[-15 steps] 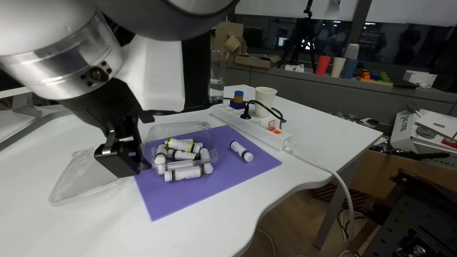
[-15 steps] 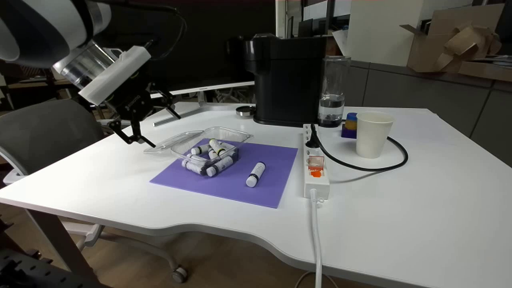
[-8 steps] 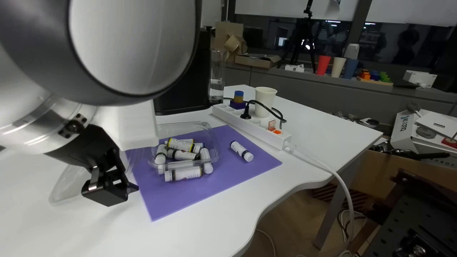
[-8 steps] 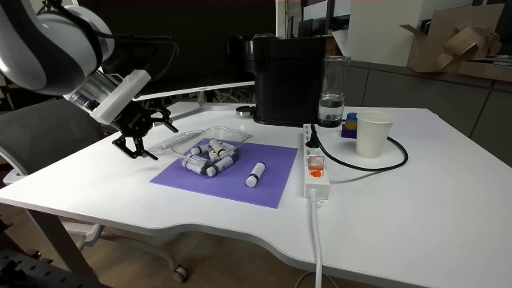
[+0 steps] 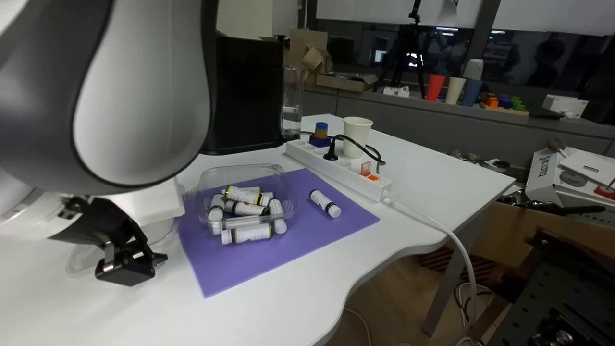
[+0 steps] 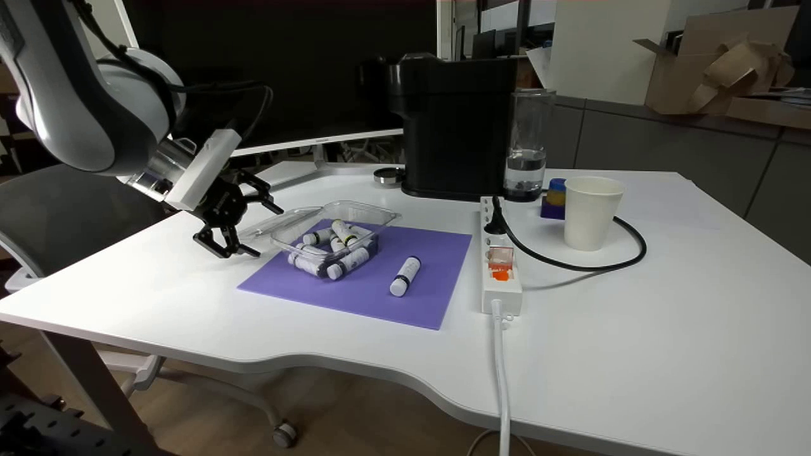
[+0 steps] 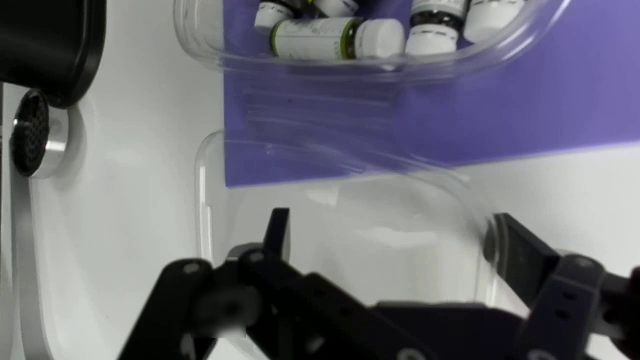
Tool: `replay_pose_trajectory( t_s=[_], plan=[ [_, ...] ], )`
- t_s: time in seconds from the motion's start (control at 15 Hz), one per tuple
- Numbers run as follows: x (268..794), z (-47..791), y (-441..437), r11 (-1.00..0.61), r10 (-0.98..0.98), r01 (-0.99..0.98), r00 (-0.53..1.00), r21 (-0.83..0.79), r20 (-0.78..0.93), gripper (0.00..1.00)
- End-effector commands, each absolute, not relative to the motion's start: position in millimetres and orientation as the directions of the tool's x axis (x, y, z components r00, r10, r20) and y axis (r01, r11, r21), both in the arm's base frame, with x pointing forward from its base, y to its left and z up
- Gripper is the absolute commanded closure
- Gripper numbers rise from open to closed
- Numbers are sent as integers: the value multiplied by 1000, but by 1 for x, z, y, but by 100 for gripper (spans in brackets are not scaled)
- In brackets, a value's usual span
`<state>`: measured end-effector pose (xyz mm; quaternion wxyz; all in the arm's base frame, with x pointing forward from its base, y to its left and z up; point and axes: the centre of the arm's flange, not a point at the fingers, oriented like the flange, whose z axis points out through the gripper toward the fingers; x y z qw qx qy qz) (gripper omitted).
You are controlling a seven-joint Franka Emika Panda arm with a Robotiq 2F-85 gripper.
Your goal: Close the plastic box on the table
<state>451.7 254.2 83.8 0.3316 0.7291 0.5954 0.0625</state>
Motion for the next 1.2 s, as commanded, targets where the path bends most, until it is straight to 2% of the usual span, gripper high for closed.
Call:
replay_pose_trajectory(
  t_s=[0.0, 0.2, 0.6, 1.13],
  plan=[
    [464, 80, 263, -65, 914, 778, 298, 624, -276, 0],
    [467, 88, 268, -86, 917, 749, 318, 656, -243, 0],
    [460, 123, 269, -224, 892, 658, 436, 719, -122, 0],
    [456, 186, 255, -415, 789, 437, 609, 798, 77, 0]
  ],
)
